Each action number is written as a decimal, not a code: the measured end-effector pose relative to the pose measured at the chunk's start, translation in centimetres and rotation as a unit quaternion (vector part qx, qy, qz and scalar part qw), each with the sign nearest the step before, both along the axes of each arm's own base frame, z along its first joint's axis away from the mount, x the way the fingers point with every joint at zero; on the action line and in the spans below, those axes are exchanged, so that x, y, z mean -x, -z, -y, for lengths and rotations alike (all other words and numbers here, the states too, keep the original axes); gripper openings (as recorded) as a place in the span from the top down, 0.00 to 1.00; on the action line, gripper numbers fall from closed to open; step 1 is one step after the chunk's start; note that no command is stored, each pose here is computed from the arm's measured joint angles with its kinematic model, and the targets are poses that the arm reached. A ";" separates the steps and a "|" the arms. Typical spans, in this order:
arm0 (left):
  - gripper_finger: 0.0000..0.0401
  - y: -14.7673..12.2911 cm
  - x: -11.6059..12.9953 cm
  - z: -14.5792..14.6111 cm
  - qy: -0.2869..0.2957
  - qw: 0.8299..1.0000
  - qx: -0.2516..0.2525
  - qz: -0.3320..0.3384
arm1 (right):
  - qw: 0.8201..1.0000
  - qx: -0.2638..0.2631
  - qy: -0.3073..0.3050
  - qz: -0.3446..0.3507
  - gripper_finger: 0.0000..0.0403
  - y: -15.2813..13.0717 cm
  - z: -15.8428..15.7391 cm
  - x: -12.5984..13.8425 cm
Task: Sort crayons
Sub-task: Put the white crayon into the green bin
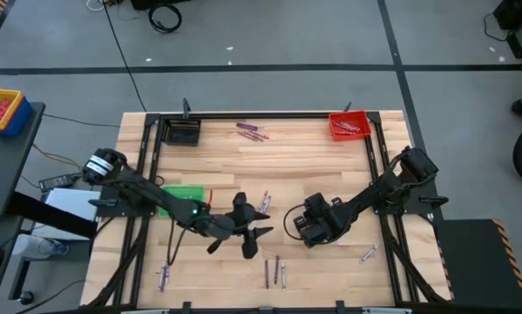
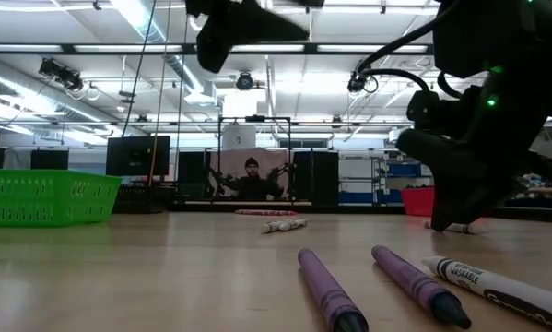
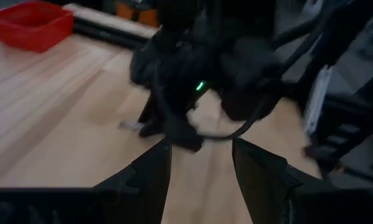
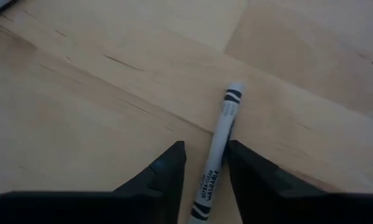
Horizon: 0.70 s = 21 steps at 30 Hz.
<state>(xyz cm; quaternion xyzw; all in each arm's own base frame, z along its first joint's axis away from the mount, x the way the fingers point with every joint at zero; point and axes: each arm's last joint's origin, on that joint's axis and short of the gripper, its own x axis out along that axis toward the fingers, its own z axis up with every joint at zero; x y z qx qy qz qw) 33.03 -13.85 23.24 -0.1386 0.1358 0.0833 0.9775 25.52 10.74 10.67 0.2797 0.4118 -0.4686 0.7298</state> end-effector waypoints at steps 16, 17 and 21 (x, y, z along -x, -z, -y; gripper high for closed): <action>0.54 -1.1 -0.1 1.6 0.035 0.997 -0.017 0.072 | 0.999 0.007 -0.032 -0.008 0.89 -0.8 -0.2 -0.4; 0.54 -0.6 -0.3 1.7 0.036 0.997 -0.019 0.066 | 0.999 0.011 -0.040 -0.008 0.89 -1.1 -0.3 -0.4; 0.54 1.7 -1.0 2.0 0.035 0.998 -0.022 0.038 | 0.996 0.023 -0.074 0.042 0.89 -3.9 -1.3 -0.2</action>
